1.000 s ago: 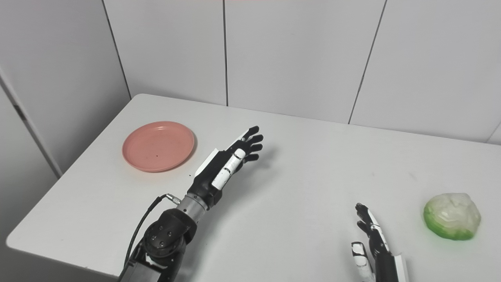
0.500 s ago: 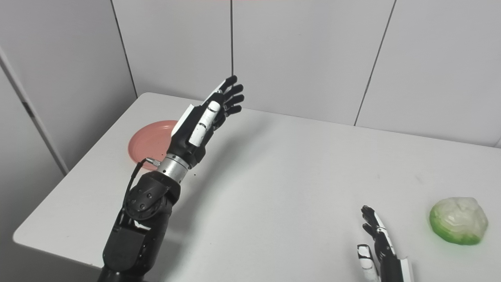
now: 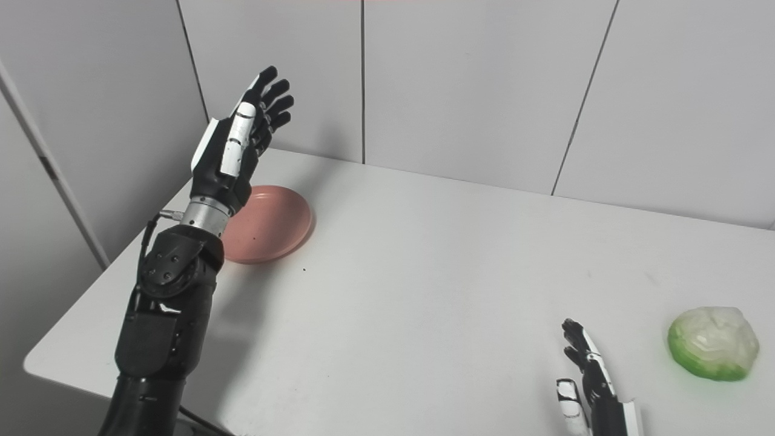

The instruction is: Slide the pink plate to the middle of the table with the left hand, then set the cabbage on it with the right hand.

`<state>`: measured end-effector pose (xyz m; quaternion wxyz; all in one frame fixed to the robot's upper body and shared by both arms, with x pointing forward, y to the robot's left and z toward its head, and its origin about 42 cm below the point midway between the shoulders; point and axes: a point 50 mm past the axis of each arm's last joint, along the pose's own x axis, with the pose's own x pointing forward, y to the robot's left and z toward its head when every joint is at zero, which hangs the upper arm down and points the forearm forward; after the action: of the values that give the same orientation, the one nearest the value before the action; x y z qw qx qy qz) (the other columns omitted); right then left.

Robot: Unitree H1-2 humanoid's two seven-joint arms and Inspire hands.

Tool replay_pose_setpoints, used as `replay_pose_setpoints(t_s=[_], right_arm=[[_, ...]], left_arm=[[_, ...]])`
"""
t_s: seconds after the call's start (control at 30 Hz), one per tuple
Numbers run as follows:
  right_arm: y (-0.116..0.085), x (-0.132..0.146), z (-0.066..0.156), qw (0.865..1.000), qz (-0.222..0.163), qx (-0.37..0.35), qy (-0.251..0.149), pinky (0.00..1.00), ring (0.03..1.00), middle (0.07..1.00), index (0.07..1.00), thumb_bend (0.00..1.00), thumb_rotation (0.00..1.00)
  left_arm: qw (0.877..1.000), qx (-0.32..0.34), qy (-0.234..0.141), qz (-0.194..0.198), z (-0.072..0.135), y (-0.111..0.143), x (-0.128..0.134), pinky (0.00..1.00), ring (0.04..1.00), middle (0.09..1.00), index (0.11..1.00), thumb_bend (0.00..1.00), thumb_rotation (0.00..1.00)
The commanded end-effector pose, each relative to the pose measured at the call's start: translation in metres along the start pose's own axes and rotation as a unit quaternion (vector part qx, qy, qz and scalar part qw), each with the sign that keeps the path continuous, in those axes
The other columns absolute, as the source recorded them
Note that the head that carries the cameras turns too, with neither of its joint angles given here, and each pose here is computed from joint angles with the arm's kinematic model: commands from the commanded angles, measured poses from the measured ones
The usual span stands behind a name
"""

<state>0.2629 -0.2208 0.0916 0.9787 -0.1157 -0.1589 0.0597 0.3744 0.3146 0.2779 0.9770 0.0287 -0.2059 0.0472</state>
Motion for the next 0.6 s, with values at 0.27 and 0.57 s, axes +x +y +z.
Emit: replay_pose_setpoints(t_s=[0.27,0.57], right_arm=[[-0.014,0.021,-0.013,0.999,-0.002,-0.002,0.033,0.91,0.917,0.909,0.896,0.30,1.00],[-0.017,0.023,-0.013,1.000,0.003,-0.009,0.025,0.90,0.914,0.912,0.899,0.27,1.00]], left_arm=[[0.997,0.018,-0.045,0.065,0.020,0.050,0.026,0.91,0.914,0.927,0.917,0.42,1.00],[0.995,0.038,-0.009,0.094,0.006,0.083,0.028,0.92,0.929,0.937,0.915,0.37,1.00]])
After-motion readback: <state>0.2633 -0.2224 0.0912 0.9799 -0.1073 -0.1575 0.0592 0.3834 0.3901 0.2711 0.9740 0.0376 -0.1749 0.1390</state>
